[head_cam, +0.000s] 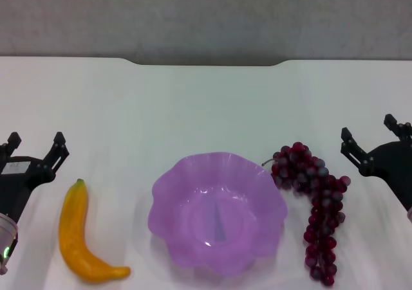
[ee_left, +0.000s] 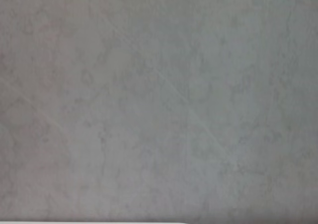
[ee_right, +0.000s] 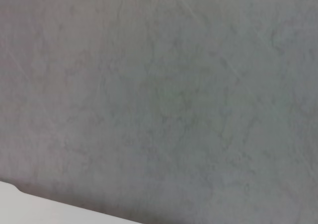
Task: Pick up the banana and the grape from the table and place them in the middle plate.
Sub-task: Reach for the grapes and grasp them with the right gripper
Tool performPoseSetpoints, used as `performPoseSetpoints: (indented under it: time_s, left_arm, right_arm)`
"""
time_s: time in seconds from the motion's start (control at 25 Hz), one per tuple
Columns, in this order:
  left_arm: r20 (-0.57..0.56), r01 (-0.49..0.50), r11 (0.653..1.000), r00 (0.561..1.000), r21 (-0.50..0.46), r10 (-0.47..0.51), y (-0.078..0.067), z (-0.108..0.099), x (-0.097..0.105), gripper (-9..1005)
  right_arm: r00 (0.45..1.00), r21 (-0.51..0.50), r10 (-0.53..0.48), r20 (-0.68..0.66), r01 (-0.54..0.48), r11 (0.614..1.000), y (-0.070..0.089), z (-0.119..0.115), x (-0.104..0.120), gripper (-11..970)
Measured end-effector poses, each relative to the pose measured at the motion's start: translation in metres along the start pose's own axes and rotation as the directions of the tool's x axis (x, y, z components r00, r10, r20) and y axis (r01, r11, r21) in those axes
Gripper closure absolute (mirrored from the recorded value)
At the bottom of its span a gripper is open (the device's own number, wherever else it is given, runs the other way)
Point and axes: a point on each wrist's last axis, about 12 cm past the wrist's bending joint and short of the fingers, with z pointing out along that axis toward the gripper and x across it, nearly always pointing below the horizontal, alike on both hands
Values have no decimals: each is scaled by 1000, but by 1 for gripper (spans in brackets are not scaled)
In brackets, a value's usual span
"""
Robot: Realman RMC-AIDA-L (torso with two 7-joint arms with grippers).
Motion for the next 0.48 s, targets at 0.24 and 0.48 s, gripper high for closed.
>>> performPoseSetpoints:
  time_s: [0.24, 0.48]
  left_arm:
    - [1, 1, 1000, 1000, -1, -1, 0, 0, 0, 105]
    - [0, 0, 1000, 1000, 0, 0, 0, 0, 0, 105]
  right_arm:
    - [1000, 2, 1, 0, -1, 1000, 0, 0, 0, 81]
    - [1000, 0, 1, -1, -1, 1000, 0, 0, 0, 87]
